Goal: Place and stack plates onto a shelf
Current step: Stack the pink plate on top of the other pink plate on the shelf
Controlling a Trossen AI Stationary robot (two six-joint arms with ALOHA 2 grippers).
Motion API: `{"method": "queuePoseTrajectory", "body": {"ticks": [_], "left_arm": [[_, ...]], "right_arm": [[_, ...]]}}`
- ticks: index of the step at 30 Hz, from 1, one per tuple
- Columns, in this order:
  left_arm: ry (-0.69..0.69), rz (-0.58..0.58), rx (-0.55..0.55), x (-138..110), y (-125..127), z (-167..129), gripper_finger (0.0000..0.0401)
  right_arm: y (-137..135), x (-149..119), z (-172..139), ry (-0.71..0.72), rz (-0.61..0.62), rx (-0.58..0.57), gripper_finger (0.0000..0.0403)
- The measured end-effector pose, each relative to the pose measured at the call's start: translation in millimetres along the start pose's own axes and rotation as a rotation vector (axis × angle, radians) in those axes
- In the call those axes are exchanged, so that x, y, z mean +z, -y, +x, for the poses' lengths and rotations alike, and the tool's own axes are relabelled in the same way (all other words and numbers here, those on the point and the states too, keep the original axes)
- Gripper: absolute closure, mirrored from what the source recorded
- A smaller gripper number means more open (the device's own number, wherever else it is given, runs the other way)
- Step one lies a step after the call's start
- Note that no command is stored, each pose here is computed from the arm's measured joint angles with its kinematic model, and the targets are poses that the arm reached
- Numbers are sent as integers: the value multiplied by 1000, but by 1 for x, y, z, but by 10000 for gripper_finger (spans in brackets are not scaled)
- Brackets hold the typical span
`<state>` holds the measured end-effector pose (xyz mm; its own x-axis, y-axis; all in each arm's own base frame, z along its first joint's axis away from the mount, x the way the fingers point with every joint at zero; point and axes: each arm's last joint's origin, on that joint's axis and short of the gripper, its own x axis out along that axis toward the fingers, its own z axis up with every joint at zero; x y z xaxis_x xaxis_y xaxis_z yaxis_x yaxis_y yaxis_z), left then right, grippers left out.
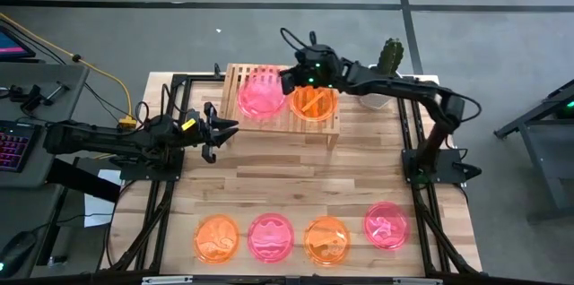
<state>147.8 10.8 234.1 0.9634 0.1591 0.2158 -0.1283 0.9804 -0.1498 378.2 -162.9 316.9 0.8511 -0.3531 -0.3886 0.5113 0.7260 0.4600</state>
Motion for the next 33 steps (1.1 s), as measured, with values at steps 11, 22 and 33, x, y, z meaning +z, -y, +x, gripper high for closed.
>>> {"method": "queuePoseTrajectory", "body": {"ticks": [11, 22, 33], "left_arm": [[-1, 1, 0, 0, 0, 0, 309], [-2, 1, -1, 0, 0, 0, 309], [-2, 2, 0, 0, 0, 0, 309]], "right_arm": [[9, -2, 13, 12, 13, 7, 403], [9, -2, 13, 6, 13, 13, 396], [-2, -3, 13, 30, -21, 57, 264]]}}
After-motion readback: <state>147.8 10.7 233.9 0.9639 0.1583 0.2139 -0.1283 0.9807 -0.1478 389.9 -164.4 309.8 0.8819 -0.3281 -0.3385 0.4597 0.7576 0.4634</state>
